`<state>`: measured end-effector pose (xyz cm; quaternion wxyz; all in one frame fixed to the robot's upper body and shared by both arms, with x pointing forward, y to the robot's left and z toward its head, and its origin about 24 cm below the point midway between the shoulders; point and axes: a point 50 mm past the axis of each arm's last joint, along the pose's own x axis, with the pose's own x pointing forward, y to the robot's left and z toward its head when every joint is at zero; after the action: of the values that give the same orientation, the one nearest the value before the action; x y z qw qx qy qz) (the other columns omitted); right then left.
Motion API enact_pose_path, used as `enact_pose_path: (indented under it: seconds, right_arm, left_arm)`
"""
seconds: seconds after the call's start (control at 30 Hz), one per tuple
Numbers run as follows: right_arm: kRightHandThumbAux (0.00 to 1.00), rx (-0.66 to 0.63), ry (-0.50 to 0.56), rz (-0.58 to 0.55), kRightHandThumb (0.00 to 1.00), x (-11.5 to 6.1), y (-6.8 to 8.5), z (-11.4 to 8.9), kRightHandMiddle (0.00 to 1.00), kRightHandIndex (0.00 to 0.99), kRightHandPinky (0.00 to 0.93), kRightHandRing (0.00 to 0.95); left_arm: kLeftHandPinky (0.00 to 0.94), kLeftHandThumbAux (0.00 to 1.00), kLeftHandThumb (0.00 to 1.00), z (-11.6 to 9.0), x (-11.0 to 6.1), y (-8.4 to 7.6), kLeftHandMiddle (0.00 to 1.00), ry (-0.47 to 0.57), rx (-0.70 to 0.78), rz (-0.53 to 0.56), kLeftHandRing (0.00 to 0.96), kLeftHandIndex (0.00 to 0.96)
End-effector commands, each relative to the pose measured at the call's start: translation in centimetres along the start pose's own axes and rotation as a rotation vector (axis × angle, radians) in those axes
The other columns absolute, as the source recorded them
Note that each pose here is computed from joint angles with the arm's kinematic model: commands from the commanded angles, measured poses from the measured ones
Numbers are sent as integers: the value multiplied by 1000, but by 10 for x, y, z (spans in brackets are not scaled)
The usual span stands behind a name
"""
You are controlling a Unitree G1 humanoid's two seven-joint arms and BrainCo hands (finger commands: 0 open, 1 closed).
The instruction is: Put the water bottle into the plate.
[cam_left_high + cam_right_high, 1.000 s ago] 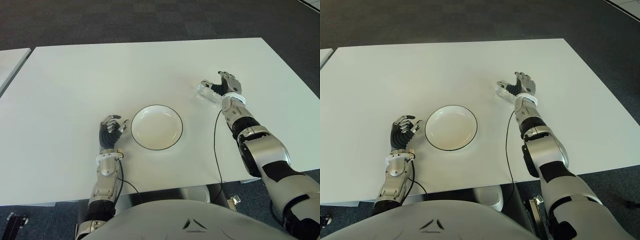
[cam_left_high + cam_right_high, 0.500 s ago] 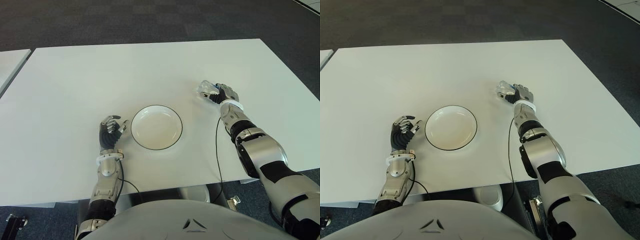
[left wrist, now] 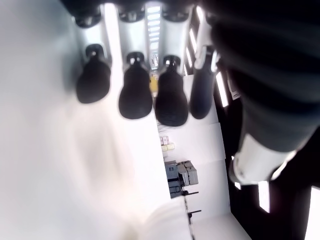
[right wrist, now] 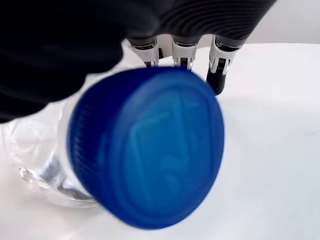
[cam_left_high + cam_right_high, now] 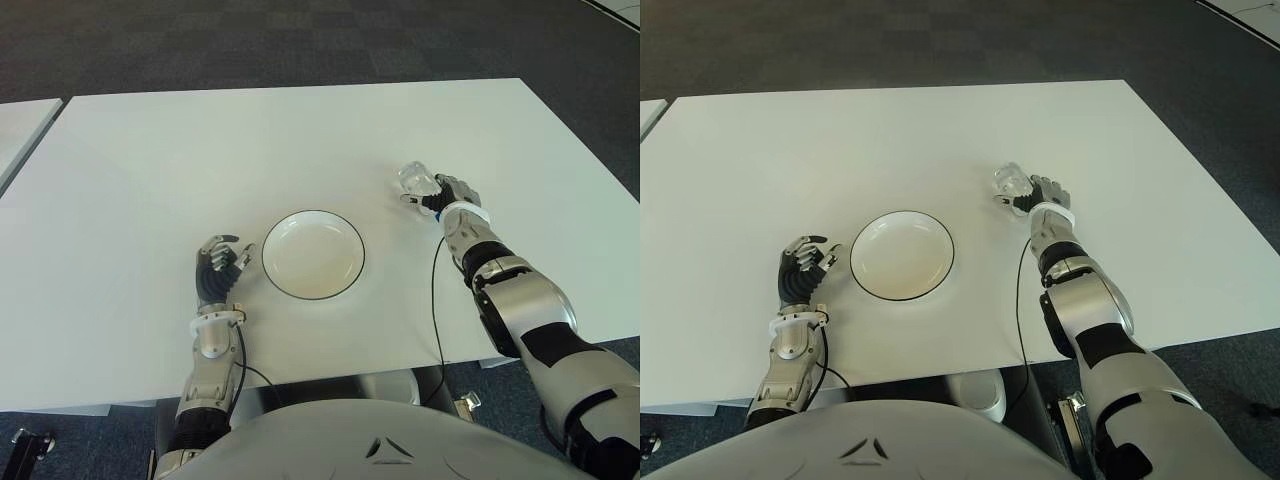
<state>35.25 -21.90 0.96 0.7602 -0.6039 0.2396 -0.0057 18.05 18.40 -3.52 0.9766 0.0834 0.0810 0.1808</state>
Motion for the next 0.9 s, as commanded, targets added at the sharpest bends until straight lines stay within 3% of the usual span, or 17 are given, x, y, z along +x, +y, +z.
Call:
enact_pose_path:
  seconds: [0.03, 0.27, 0.33, 0.37, 0.43, 0.57, 0.63, 0.9]
  right_arm:
    - [392, -67, 103, 200, 548, -12, 45, -22, 0, 0, 0, 0]
    - [474, -79, 126, 218, 499, -12, 43, -23, 0, 22, 2, 0]
    - [503, -58, 136, 214, 497, -12, 43, -24, 1, 100, 22, 0]
    - [533, -46, 142, 211, 510, -12, 43, -24, 44, 205, 63, 23]
    - [559, -7, 154, 208, 522, -12, 43, -26, 82, 297, 100, 45]
    - [682, 152, 181, 181, 667, -14, 49, -30, 365, 404, 399, 339]
    - [699, 194, 183, 158, 685, -14, 48, -25, 458, 419, 477, 428]
    - [722, 345, 212, 40, 699, -9, 32, -18, 674, 435, 704, 662]
  left_arm:
    - [733, 715, 708, -17, -8, 2, 755, 103, 17, 5, 756, 436]
    - [730, 716, 709, -15, -9, 3, 749, 99, 20, 2, 751, 435]
    - [736, 715, 709, -15, -9, 3, 750, 99, 19, 3, 752, 436]
    - [743, 715, 709, -15, -9, 3, 753, 99, 19, 4, 755, 436]
    - [750, 715, 709, -15, -9, 3, 755, 99, 19, 5, 758, 436]
    - [749, 715, 709, -15, -9, 4, 762, 99, 22, 8, 763, 436]
    - [742, 715, 709, -15, -8, 5, 762, 98, 23, 9, 762, 436]
    - [732, 714, 709, -14, -8, 5, 756, 91, 29, 5, 755, 436]
